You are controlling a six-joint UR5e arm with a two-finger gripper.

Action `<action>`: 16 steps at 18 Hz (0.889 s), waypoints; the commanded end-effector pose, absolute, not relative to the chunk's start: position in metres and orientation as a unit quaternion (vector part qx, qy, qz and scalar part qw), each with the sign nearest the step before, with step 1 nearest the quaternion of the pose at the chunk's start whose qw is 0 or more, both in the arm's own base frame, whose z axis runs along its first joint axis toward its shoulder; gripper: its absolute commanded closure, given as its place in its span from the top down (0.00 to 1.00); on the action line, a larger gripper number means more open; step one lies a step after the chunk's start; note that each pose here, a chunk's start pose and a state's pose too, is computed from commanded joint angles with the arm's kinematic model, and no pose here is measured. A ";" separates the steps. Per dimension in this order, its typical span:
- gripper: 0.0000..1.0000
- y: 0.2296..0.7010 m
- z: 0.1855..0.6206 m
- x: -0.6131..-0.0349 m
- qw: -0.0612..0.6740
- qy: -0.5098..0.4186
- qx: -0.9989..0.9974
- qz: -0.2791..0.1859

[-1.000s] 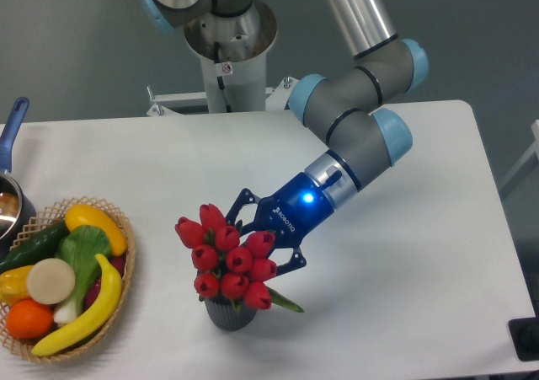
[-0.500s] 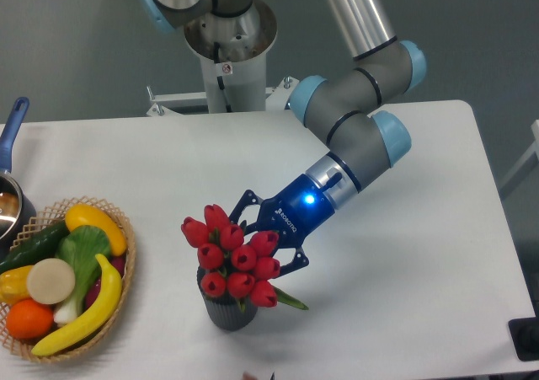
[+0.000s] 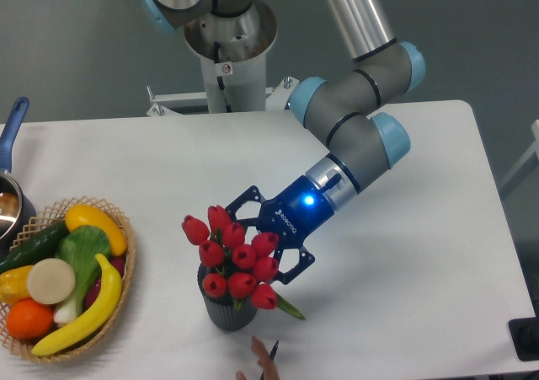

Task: Insert the flowers into the vase
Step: 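Open the gripper and release the tulips, moving away from the vase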

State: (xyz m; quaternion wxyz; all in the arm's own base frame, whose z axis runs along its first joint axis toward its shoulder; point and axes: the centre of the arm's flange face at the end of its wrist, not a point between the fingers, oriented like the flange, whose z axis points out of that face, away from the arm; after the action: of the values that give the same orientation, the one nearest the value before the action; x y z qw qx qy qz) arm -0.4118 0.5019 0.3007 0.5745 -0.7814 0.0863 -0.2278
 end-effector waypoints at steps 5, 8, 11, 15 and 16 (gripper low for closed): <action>1.00 0.491 0.309 -0.415 0.544 0.087 -0.812 -0.194; 1.00 0.478 0.318 -0.413 0.511 0.087 -0.840 -0.159; 1.00 0.474 0.318 -0.407 0.500 0.087 -0.848 -0.154; 1.00 0.462 0.330 -0.404 0.446 0.092 -0.885 -0.101; 1.00 0.459 0.337 -0.405 0.435 0.092 -0.892 -0.087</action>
State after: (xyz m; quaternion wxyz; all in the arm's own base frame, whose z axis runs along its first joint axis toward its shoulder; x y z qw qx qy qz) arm -0.4046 0.4585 0.3366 0.4350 -0.8915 0.0916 -0.0869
